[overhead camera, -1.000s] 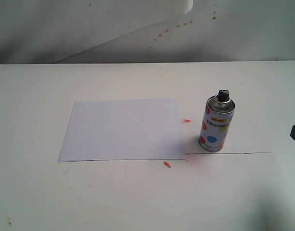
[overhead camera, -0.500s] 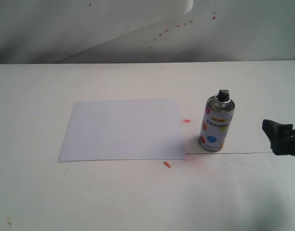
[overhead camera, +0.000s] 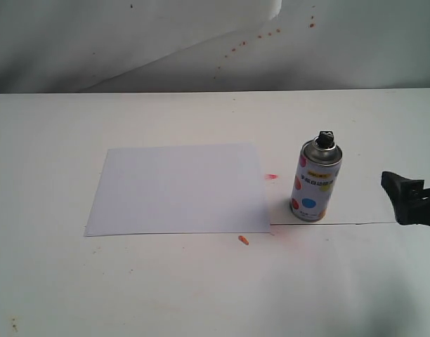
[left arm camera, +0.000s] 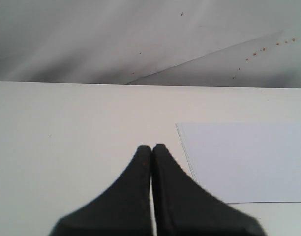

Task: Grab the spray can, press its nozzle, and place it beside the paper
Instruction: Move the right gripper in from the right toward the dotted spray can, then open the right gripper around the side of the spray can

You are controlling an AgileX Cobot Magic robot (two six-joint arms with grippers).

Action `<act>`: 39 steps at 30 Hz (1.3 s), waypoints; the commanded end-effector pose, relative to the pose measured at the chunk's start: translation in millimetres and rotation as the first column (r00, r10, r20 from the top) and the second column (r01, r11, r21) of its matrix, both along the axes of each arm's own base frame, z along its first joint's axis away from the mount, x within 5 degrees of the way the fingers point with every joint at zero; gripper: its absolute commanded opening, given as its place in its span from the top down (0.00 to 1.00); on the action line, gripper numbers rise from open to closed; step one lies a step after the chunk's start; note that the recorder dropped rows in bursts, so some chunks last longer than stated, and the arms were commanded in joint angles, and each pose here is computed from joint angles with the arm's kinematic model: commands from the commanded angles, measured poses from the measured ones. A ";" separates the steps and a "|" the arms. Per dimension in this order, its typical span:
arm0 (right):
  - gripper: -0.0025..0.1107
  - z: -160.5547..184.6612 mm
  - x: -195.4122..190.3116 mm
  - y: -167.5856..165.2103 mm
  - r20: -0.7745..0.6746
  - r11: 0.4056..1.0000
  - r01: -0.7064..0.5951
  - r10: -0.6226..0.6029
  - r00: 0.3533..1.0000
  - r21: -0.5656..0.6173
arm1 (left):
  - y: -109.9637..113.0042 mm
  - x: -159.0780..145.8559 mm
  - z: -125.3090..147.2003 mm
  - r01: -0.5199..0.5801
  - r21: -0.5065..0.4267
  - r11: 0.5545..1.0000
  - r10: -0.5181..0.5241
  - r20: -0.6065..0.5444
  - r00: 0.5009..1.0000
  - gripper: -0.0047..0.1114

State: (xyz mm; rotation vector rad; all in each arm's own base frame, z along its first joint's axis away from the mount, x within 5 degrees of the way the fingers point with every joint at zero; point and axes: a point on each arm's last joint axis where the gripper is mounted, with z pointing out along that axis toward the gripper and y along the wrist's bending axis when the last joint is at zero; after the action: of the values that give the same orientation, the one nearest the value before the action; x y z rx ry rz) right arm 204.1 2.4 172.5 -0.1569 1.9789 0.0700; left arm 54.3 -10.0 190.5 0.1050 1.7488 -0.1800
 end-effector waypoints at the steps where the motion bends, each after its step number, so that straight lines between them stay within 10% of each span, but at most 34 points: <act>1: 0.05 -3.8 4.8 5.1 0.054 0.994 -0.088 0.091 0.994 -0.066 | -0.2 -0.3 -1.3 0.005 0.001 1.000 -0.005 0.000 1.000 0.96; 12: 0.05 -28.3 33.8 26.2 0.015 0.900 -0.413 0.419 0.908 -0.139 | -0.2 -0.3 -1.3 0.005 0.001 1.000 -0.005 0.000 1.000 0.96; 39: 0.20 -45.7 63.8 33.5 0.039 0.863 -0.502 0.505 0.862 -0.066 | -0.2 -0.3 -1.3 0.005 0.001 1.000 -0.005 0.000 1.000 0.96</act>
State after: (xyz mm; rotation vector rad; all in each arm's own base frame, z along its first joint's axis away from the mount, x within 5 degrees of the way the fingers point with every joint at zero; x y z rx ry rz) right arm 262.2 31.4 128.5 -0.6655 1.8615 0.2912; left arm 54.3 -10.0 190.5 0.1050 1.7488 -0.1800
